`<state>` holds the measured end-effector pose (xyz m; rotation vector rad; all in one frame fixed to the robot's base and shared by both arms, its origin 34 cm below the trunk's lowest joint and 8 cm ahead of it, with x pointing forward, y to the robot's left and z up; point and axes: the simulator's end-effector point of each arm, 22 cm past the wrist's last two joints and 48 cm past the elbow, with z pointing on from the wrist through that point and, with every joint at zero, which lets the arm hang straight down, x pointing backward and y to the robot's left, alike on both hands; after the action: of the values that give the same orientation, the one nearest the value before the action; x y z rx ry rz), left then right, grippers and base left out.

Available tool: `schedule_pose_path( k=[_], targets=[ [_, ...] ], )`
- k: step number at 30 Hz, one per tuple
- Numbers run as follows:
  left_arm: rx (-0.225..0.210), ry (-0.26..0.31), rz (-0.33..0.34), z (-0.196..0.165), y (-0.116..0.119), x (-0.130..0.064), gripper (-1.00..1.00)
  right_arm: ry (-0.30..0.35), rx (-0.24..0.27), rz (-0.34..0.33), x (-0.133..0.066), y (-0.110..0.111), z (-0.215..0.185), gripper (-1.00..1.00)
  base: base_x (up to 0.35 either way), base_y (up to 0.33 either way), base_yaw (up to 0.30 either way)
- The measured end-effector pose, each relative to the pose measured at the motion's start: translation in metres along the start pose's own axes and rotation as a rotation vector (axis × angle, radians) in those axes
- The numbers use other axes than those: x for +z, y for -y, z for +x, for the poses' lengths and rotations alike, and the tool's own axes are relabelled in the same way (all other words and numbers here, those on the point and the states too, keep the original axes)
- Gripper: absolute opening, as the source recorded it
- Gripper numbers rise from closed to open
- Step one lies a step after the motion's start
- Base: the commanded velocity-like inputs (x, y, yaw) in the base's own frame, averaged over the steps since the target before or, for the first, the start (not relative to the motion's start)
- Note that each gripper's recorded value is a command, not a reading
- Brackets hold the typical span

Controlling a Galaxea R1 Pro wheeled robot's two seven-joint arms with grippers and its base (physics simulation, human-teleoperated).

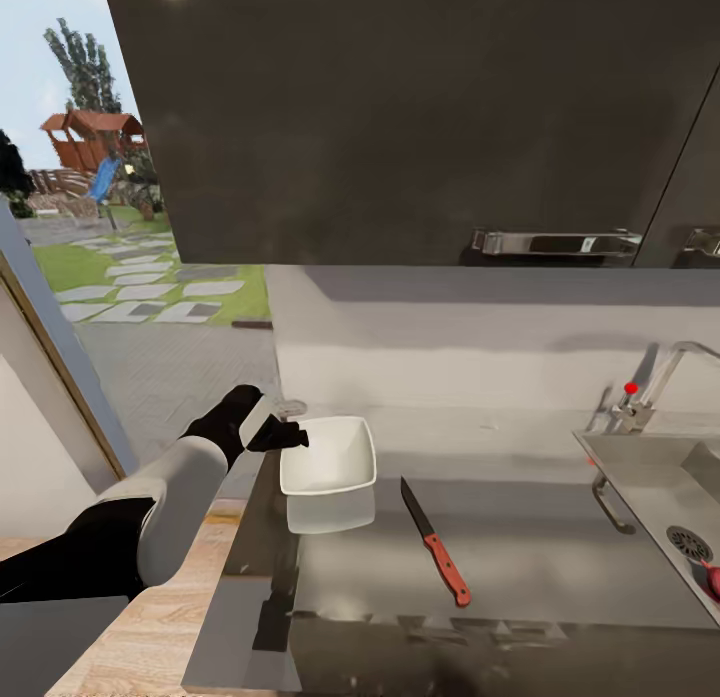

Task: In the kitchen, take the Vidalia onion out of the sink, dice it on the chopping board with the paring knife, put the diced onion into the bowl on the countertop, then place both the paring knife and the chopping board into the sink.

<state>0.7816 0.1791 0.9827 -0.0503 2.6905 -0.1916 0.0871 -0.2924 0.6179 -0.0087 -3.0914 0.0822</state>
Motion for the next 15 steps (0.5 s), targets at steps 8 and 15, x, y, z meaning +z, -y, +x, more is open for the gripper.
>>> schedule_pose_path(
  k=[8, 15],
  targets=[
    [-0.004, 0.002, 0.000, 0.001, -0.002, 0.007, 1.00, -0.011, -0.001, 0.000, 0.000, 0.000, 0.004, 1.00, 0.000, 0.000, 0.000],
    [-0.006, -0.006, -0.002, 0.004, -0.004, 0.013, 1.00, -0.020, -0.001, 0.000, 0.000, 0.000, 0.008, 1.00, 0.000, 0.000, 0.000]
  ],
)
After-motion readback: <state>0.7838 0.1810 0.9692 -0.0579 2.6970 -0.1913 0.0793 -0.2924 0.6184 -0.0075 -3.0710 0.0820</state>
